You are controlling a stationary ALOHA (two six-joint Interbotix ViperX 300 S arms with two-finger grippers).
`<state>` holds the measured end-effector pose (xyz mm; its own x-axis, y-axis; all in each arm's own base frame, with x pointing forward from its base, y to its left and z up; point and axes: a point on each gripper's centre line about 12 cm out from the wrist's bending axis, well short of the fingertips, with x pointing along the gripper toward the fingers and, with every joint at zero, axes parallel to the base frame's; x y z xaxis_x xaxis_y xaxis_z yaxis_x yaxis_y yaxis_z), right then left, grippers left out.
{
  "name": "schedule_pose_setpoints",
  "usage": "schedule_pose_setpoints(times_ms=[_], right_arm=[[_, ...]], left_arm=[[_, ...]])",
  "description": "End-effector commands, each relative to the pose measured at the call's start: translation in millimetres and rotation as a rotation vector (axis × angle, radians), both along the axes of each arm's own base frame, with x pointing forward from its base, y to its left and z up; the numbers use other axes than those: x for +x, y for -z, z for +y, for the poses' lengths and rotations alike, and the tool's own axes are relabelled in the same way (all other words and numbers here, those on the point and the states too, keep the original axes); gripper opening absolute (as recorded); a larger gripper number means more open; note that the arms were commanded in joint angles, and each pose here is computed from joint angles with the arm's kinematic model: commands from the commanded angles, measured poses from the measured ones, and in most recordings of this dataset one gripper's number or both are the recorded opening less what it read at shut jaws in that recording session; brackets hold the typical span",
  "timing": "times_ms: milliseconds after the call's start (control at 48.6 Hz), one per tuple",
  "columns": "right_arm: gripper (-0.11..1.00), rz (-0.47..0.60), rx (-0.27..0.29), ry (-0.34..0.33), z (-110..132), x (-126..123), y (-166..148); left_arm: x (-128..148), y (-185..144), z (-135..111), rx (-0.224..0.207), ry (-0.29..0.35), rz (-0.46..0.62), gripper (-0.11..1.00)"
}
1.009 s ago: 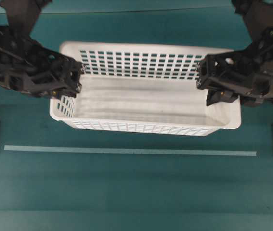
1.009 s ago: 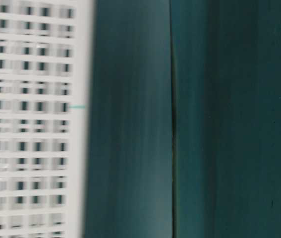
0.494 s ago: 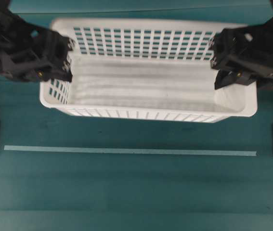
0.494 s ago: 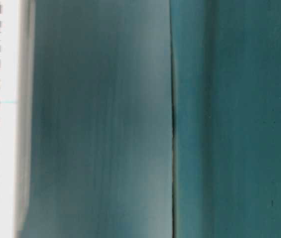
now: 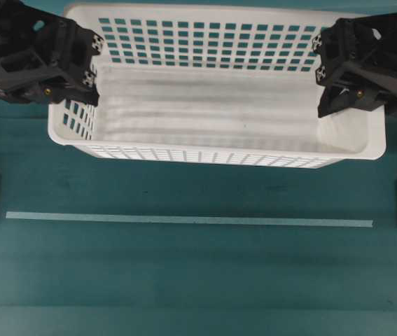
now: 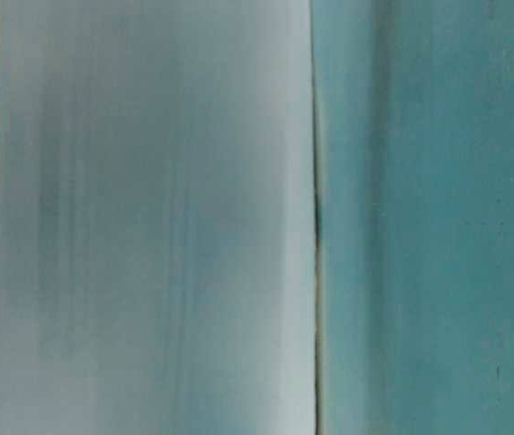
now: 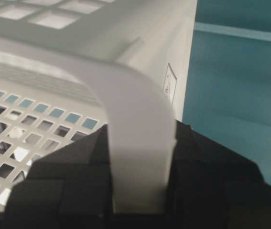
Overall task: Lift the white basket with both hands.
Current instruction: 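Hold the basket raised with both grippers, then lower the basket back onto the table with both grippers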
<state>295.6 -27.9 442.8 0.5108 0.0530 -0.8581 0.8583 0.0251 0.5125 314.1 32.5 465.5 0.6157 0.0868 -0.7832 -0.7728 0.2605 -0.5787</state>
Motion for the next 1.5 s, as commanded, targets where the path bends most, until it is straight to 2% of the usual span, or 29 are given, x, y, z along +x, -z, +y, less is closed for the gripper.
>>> schedule_pose_setpoints(times_ms=[0,494,679,885,1050,1132,1318,1482], right_arm=[[0.17,-0.049,-0.018,-0.060,8,10,-10],[0.17,-0.032,-0.018,-0.064,8,9,-4],[0.17,0.018,-0.005,-0.068,9,10,14],[0.17,0.089,0.021,-0.064,10,12,54],[0.17,0.087,0.017,-0.060,8,18,90],[0.17,0.074,0.005,-0.068,8,20,108],[0.17,0.095,0.000,-0.073,8,17,141],[0.17,0.140,-0.001,-0.078,8,10,171]], left_arm=[[11,-6,-1,0.024,0.036,-0.028,0.08],[11,-4,-1,0.023,0.036,-0.018,0.08],[12,9,-2,0.018,0.040,0.015,0.07],[14,44,-2,0.012,0.043,0.096,0.08],[15,88,-1,0.004,0.039,0.159,0.07],[16,111,1,-0.001,0.030,0.161,0.07],[17,141,2,-0.002,0.025,0.128,0.07],[13,163,1,-0.015,0.014,0.173,0.07]])
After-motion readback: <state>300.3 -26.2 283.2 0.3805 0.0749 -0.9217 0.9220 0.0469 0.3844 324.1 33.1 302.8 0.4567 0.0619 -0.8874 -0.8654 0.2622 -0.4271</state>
